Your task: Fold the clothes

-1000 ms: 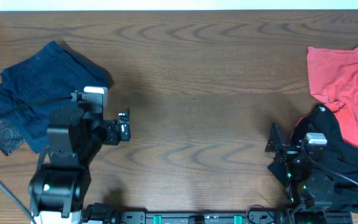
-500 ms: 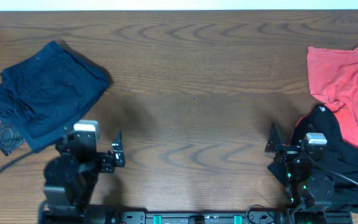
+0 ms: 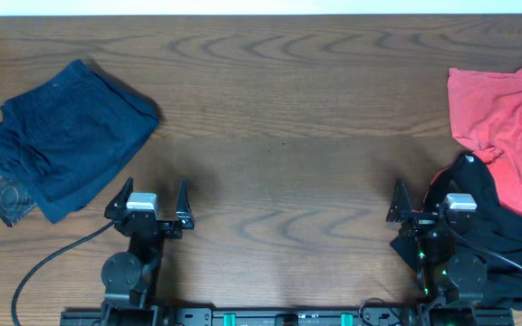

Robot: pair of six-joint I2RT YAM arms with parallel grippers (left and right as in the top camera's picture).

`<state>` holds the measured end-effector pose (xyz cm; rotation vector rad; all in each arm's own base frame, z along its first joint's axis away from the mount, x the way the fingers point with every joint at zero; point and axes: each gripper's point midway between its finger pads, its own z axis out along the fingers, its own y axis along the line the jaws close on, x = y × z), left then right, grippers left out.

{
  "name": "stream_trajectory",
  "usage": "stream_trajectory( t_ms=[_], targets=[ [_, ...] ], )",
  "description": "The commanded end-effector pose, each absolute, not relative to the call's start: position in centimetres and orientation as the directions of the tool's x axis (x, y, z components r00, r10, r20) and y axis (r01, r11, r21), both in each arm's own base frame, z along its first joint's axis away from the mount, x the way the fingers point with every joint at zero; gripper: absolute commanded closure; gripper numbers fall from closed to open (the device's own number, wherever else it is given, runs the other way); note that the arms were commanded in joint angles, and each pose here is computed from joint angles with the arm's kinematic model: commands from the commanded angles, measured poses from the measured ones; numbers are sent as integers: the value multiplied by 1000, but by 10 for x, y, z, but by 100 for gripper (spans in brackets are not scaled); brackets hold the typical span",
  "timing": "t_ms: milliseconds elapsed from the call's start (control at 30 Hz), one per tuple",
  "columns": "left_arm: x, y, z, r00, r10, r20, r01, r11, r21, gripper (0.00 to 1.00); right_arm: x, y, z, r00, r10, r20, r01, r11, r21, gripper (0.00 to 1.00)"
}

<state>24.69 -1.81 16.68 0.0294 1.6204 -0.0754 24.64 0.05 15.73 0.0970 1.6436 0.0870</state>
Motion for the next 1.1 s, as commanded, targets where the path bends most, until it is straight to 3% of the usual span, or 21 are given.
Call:
stream_trajectory(
  t_ms=[0, 167, 300, 1067],
  targets=[
    [246, -9, 168, -26, -12, -1000, 12, 1000, -13, 2, 246, 0, 157, -74, 103, -992, 8, 995, 103, 1],
    [246, -8, 160, -60, -9, -998, 7, 1000, -10, 2, 246, 0, 157, -74, 103, -992, 8, 995, 103, 1],
    [244, -8, 138, -149, -1, -989, 7, 1000, -2, 2, 246, 0, 157, -73, 103, -992, 8, 995, 103, 1],
    [244, -8, 136, -155, -1, -988, 7, 1000, -2, 2, 246, 0, 157, -73, 103, -992, 8, 995, 103, 1]
  ],
)
